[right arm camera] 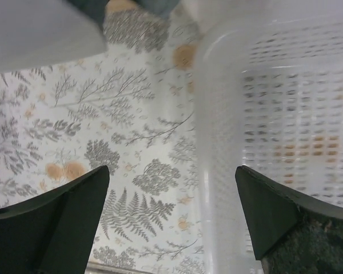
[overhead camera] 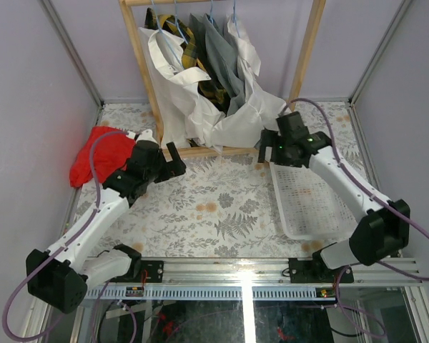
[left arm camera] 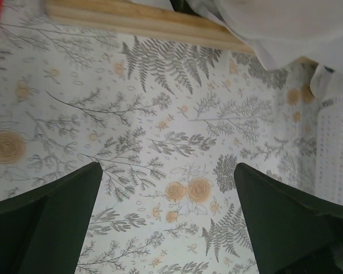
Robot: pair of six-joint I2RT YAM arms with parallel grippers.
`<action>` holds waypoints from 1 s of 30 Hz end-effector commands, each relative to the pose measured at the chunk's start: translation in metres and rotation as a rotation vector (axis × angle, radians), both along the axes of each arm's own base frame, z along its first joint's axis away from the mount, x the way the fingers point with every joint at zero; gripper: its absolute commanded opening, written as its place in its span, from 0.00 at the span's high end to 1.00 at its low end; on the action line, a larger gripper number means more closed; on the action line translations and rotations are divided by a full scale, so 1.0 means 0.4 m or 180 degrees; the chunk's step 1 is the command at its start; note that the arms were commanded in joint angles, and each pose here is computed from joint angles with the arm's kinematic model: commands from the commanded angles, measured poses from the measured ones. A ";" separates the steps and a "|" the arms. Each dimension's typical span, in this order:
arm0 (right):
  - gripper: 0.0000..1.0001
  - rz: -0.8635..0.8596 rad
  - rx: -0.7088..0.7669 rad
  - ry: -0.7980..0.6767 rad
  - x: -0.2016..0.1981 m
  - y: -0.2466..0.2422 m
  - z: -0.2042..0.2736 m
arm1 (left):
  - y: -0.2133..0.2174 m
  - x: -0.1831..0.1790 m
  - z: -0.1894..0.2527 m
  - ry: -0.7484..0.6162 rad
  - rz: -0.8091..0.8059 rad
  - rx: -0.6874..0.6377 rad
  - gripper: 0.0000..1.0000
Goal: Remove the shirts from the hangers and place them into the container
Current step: Move the bin to the corner of the board.
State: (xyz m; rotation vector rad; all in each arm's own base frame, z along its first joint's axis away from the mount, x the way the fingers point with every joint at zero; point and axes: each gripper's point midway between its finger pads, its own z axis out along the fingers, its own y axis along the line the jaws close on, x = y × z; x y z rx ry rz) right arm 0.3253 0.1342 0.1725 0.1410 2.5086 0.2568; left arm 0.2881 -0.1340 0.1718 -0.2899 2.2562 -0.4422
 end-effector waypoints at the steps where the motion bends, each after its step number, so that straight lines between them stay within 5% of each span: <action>1: 0.01 0.0016 -0.0344 0.0450 -0.056 0.038 -0.061 | 0.084 0.020 0.038 0.0091 0.0395 0.0269 0.00; 11: 0.04 -0.0194 -0.1368 0.0418 -0.132 -0.141 -0.190 | 0.000 0.014 -0.009 0.0091 -0.0042 -0.0145 0.00; 19: 0.38 -0.0316 -0.1171 0.0215 0.020 -0.232 -0.172 | -0.021 -0.048 0.075 0.0101 -0.0359 -0.0268 0.00; 28: 0.57 -0.0317 -0.1263 0.0453 0.155 -0.294 -0.232 | 0.015 -0.110 0.053 0.0214 -0.0586 0.0064 0.00; 30: 0.72 -0.0160 -0.1243 0.0501 0.182 -0.282 -0.247 | 0.009 -0.116 0.047 0.0236 -0.0648 0.0047 0.00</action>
